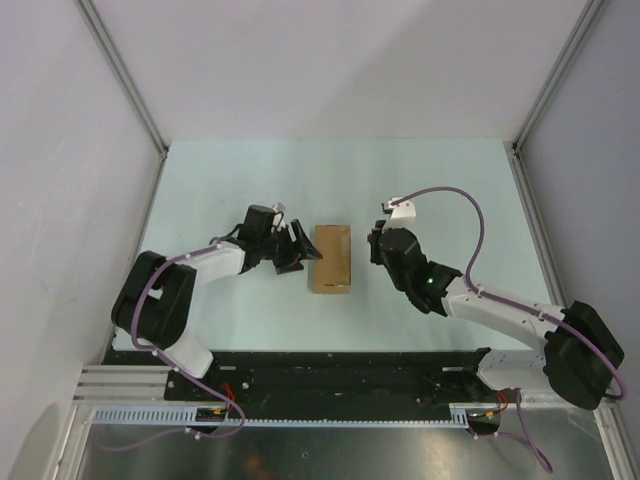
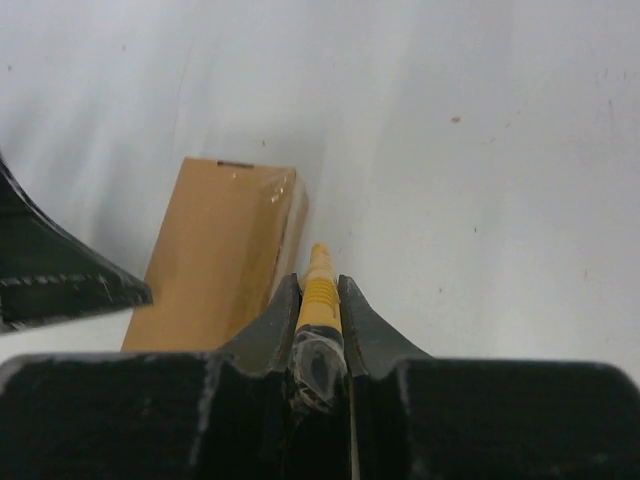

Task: Unpack the express box

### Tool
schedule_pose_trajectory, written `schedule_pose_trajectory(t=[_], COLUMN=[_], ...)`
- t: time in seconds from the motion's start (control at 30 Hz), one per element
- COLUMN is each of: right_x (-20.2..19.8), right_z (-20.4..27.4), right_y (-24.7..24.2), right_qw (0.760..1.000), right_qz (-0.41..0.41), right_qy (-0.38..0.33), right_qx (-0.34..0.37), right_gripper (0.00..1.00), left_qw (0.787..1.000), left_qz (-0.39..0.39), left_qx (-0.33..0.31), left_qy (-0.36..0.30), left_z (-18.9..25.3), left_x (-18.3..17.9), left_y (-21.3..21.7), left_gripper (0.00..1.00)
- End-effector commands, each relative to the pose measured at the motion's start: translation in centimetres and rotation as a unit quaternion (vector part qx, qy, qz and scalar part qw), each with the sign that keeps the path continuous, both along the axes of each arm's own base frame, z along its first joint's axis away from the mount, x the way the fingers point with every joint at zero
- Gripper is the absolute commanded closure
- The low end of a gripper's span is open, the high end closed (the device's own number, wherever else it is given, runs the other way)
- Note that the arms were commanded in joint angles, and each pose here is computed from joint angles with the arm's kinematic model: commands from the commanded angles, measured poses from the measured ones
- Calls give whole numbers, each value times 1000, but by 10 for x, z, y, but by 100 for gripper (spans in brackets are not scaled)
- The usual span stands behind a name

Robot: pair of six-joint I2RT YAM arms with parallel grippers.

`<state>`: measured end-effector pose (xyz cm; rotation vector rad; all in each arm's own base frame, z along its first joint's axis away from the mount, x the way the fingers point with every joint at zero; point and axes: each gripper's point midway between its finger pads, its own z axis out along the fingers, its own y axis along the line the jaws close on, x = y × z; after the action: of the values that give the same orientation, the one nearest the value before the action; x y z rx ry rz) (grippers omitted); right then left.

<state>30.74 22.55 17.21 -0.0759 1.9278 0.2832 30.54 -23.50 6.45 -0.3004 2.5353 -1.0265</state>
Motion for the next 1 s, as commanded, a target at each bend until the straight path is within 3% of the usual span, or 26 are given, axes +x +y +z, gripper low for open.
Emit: schedule_pose_trajectory(t=[0.0,0.3,0.6,0.97], right_x=[23,31,39,39], right_z=[43,15,7,-16], right_y=[5,29,36,44], right_qw=[994,996,998,999], right_qz=[-42,-18,1,8], right_qy=[-82,-58,-46,-18], right_qx=[50,60,49,41], right_gripper=[100,100,100,100], left_qw=[1000,991,988,986], left_qz=[9,1,30,36], left_qx=[7,-48,-37,-36], left_qy=[23,121,148,161], left_z=[-7,-19,-32,-37], left_x=[5,-15,-21,-23], left_y=[-4,-23,-21,-19], left_gripper=[28,48,56,57])
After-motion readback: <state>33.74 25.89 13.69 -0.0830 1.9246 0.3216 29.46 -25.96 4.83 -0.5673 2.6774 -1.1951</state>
